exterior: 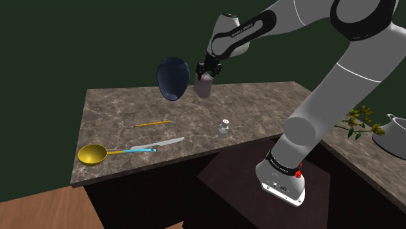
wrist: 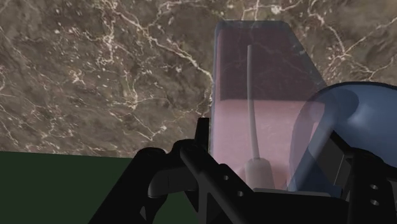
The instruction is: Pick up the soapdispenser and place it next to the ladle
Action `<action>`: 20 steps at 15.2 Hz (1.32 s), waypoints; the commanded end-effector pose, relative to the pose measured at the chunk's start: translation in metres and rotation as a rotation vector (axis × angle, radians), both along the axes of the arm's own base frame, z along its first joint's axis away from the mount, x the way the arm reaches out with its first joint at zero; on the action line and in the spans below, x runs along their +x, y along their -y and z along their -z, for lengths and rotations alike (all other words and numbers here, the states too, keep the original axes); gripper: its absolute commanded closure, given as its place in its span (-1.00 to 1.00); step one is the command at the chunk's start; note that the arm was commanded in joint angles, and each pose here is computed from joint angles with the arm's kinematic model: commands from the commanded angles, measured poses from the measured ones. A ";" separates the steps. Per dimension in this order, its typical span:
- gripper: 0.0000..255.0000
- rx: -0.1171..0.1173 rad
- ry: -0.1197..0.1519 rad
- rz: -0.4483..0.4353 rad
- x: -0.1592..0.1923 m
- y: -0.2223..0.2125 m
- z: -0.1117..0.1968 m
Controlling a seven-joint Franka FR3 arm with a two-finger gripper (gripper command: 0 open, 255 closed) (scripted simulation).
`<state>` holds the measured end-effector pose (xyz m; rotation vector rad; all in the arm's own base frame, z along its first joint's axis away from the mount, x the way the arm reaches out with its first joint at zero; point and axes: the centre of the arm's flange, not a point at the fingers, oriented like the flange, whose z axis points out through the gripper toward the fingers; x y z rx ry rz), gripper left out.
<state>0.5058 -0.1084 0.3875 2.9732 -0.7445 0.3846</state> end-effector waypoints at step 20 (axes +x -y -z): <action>1.00 0.000 0.000 0.000 0.001 0.001 -0.112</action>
